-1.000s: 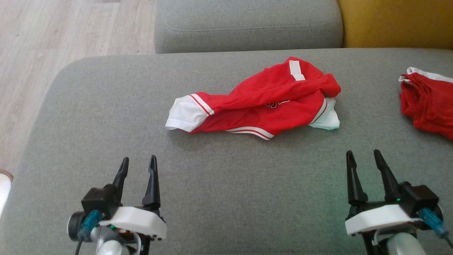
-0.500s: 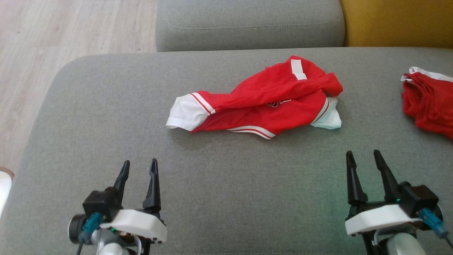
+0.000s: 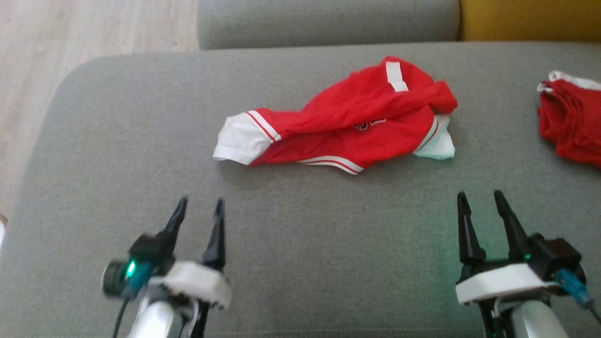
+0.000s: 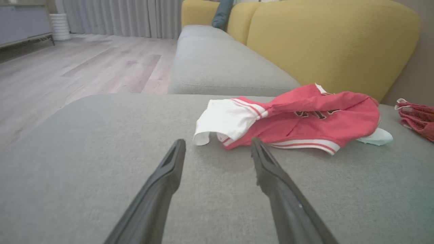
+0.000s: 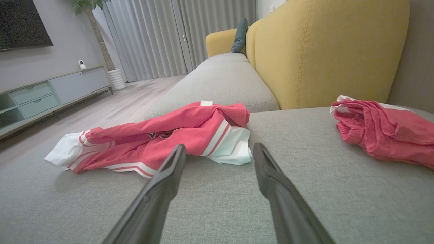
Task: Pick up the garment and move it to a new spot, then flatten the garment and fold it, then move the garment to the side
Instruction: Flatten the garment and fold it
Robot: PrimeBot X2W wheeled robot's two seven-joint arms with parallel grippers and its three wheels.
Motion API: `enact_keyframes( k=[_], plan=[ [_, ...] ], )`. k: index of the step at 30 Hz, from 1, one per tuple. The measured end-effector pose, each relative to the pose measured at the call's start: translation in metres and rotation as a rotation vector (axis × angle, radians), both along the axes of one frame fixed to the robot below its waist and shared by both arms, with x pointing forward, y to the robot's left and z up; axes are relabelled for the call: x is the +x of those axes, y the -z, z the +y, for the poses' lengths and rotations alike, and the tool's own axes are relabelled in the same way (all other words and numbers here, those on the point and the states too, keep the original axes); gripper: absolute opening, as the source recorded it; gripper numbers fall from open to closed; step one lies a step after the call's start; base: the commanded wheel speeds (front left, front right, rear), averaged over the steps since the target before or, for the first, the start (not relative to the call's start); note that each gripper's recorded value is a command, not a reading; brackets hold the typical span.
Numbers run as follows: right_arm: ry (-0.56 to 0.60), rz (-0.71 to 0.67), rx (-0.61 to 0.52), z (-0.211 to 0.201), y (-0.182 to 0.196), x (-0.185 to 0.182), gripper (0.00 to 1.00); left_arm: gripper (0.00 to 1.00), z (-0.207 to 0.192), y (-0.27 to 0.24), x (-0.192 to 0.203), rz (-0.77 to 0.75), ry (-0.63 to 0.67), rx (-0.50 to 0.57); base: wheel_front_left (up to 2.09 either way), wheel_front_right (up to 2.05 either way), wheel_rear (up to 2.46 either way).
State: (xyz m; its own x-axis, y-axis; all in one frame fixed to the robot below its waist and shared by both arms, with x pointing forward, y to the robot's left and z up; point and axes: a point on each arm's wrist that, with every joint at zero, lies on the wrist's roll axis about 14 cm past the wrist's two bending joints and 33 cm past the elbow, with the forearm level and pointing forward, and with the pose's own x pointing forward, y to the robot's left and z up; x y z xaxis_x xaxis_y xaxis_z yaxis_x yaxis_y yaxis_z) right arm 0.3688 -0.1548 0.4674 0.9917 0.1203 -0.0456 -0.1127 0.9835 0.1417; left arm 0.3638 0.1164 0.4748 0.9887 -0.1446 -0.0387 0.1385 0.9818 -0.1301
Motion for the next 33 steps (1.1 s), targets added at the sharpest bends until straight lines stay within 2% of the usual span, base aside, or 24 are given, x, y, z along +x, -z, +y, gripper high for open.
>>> enact_keyframes(
  k=[7,14,24,26,27,33],
  plan=[
    [0.012,0.016,-0.002,-0.004,0.007,0.018,1.0,1.0,-0.052,-0.006,0.053,-0.035,0.193,0.088,0.0,0.0,0.0],
    [0.041,0.054,-0.013,-0.015,0.022,0.027,1.0,1.0,-0.083,0.015,0.099,-0.002,0.277,0.183,0.0,0.0,0.0],
    [0.085,0.096,-0.028,-0.031,0.038,0.03,1.0,1.0,-0.093,0.064,0.127,0.099,0.316,0.324,0.0,0.0,0.0],
    [0.086,0.1,-0.028,-0.031,0.039,0.03,1.0,0.05,-0.093,0.058,0.135,0.068,0.297,0.322,0.0,0.0,0.0],
    [0.086,0.1,-0.028,-0.031,0.039,0.031,1.0,0.0,-0.093,0.052,0.139,0.049,0.287,0.315,0.0,0.0,0.0],
    [0.079,0.099,-0.025,-0.029,0.039,0.033,1.0,0.0,-0.101,-0.007,0.158,-0.129,0.247,0.246,0.0,0.0,0.0]
  ],
)
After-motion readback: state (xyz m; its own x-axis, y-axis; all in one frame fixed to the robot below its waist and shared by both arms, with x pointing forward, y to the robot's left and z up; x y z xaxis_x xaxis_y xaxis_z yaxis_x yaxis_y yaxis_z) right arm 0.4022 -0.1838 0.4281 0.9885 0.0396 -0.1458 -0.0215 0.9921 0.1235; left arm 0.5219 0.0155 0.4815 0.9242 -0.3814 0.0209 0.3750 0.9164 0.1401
